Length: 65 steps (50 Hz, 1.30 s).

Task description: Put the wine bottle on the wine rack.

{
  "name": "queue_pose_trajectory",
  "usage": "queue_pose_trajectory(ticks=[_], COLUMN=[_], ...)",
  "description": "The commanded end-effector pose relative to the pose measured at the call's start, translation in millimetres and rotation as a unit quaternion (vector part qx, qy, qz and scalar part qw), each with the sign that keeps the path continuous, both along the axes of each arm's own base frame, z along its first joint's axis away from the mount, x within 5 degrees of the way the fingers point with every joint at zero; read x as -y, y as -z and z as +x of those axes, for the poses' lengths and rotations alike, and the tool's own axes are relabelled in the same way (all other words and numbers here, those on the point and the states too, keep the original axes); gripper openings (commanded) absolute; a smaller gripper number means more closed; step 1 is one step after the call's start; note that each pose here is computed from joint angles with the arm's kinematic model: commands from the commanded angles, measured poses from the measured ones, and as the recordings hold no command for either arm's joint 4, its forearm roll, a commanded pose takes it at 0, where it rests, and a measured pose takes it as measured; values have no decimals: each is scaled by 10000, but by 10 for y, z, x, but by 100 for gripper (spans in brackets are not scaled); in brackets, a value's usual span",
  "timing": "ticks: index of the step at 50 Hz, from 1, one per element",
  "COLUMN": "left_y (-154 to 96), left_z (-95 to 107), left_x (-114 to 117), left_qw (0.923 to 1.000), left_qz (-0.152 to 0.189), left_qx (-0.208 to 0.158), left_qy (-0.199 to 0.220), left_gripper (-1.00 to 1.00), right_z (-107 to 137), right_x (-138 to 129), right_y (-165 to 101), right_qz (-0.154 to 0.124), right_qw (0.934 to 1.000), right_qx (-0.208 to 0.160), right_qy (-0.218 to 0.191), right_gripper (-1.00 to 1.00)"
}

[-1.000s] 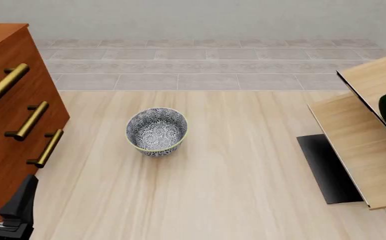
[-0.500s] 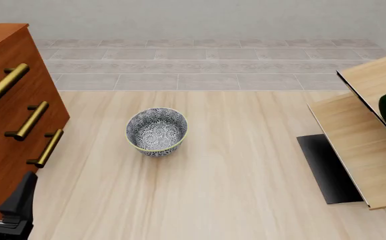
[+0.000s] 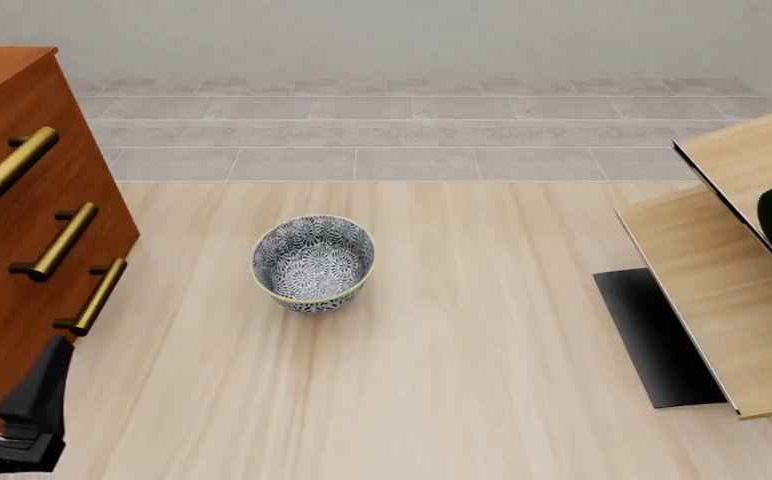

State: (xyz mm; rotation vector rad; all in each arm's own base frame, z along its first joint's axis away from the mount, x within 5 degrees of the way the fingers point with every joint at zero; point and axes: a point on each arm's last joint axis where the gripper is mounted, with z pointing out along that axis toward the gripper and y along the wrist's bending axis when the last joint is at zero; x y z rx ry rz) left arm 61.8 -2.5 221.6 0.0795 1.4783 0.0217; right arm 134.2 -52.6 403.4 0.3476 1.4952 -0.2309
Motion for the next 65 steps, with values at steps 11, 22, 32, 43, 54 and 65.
queue_pose_trajectory(ticks=[11, 22, 32, 43, 54, 65], left_y=[-81, -146, -205, -260, -295, -359], left_z=[-39, -72, -97, -113, -119, -152], left_x=[-5, -8, -12, -14, -12, -16], left_qw=[10000, 9999, 9998, 9997, 9997, 9996], left_qz=[53, 98, 135, 151, 146, 141], left_qx=[58, 96, 119, 138, 161, 217], left_qy=[-32, -59, -88, -105, -91, -127], left_gripper=[100, 100, 100, 100, 100, 100], right_z=[-339, -449, -559, -730, -825, -966], right_x=[-233, -314, -361, -409, -425, -458], right_y=[168, 275, 295, 319, 335, 339], right_qz=[-308, -569, -618, -559, -558, -653], right_qw=[9986, 9961, 9949, 9944, 9946, 9934], right_qx=[9, -1, 65, 112, 97, 137], right_qy=[-432, -669, -793, -886, -868, -931], right_gripper=[100, 100, 100, 100, 100, 100])
